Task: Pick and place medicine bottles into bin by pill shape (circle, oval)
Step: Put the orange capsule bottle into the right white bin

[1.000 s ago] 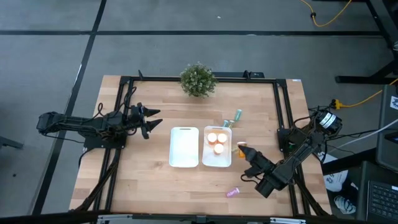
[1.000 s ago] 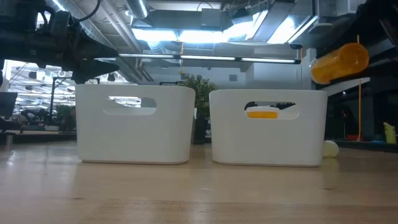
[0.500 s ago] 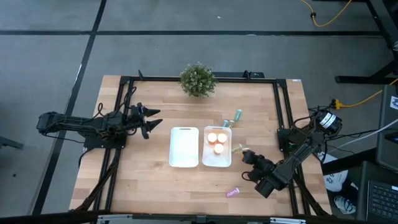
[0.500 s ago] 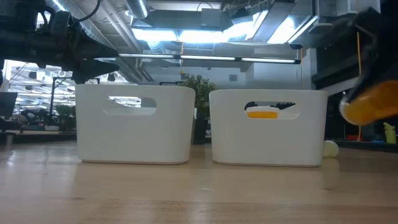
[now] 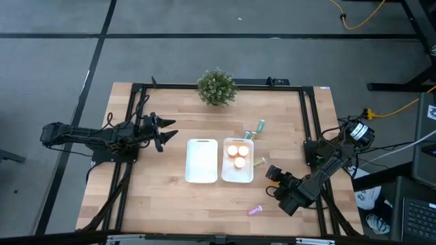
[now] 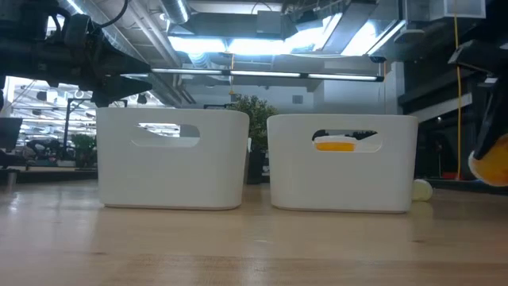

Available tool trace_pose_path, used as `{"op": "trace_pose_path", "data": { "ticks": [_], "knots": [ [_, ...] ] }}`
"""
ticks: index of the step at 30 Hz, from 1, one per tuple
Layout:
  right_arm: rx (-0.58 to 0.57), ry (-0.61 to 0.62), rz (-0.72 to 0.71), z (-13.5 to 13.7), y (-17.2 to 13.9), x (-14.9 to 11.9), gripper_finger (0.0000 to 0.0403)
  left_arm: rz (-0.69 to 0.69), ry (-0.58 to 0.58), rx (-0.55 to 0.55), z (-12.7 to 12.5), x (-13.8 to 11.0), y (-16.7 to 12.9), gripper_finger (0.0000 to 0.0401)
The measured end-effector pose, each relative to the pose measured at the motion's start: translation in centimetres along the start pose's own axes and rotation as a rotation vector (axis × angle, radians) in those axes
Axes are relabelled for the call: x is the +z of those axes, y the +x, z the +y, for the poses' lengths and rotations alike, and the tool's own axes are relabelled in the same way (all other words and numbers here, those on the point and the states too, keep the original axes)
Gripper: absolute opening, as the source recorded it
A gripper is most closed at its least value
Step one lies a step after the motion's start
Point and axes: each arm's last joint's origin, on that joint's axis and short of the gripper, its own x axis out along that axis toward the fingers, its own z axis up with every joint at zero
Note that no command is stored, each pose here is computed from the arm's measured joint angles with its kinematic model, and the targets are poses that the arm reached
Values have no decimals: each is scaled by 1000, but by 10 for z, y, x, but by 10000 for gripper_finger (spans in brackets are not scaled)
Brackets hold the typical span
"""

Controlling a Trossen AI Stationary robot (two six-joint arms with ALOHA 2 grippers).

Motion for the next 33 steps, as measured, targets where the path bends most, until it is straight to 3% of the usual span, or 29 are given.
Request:
{"op": "trace_pose_path", "data": {
  "ticks": [9,19,21,33],
  "knots": [
    [8,84,7,-11,7,-1,234,0,0,0,0,0,0,255],
    [10,138,6,-14,10,-1,238,0,0,0,0,0,0,255],
    [9,228,6,-14,10,-1,238,0,0,0,0,0,0,255],
    [24,1047,-79,-5,2,8,239,1,0,0,0,0,0,255]
  ]
}}
